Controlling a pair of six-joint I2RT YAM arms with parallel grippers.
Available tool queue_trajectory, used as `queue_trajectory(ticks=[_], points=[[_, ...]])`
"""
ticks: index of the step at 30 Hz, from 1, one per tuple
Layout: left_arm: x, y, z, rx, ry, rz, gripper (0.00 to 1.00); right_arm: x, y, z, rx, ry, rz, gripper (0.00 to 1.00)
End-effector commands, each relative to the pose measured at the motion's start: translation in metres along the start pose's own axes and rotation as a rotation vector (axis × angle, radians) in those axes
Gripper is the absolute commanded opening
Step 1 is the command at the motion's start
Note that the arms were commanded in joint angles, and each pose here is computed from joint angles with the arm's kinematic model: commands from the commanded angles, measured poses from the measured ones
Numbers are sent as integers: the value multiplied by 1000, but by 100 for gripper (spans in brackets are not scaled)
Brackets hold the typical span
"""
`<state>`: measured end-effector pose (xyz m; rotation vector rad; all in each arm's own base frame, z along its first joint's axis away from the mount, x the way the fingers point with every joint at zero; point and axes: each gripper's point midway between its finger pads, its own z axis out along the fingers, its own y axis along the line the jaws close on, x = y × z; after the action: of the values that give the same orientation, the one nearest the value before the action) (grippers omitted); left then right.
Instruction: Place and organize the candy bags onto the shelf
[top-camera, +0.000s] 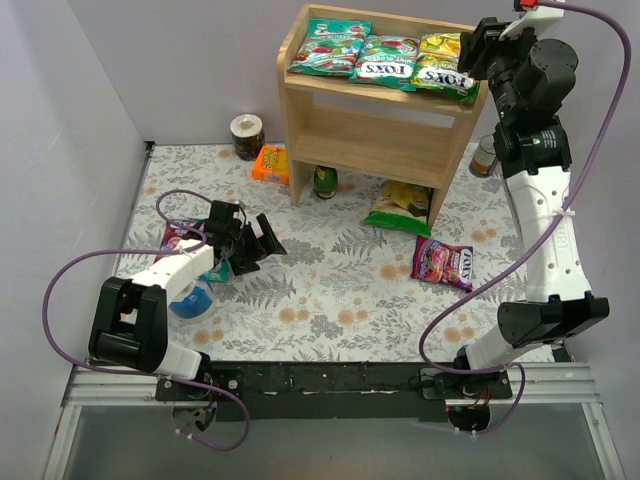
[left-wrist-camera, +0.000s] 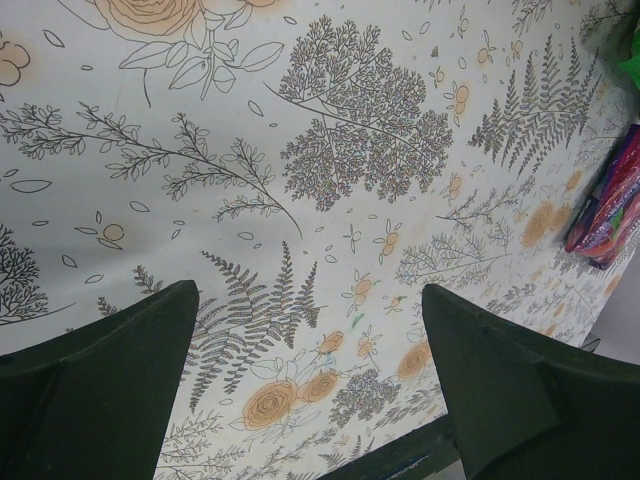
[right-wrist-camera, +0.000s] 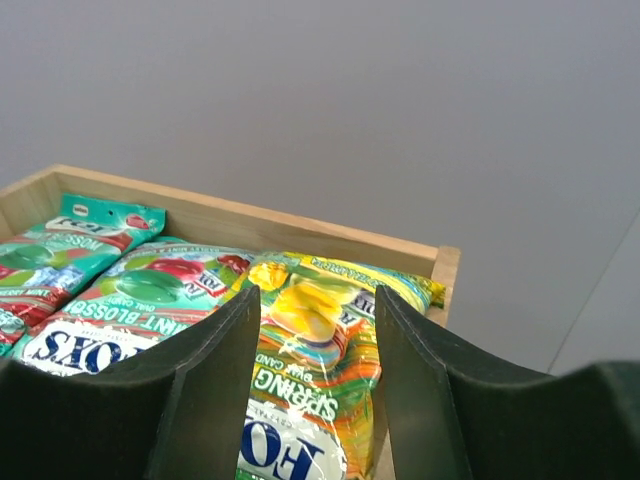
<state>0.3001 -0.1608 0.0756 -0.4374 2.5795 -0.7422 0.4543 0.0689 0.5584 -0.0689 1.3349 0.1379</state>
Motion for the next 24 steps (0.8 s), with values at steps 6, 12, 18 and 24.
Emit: queue_trajectory(ticks=[6, 12, 18, 24], points=[[-7, -6, -4, 9, -25, 22, 95, -6, 27, 39, -58, -121, 23, 57], [-6, -4, -3, 2, -25, 22, 95, 16, 35, 67, -13, -91, -26, 57], [-8, -5, -4, 3, -32, 21, 95, 55, 24, 67, 75, -2, -55, 57], [-9, -5, -2, 1, -30, 23, 95, 72, 3, 55, 171, 74, -70, 57]])
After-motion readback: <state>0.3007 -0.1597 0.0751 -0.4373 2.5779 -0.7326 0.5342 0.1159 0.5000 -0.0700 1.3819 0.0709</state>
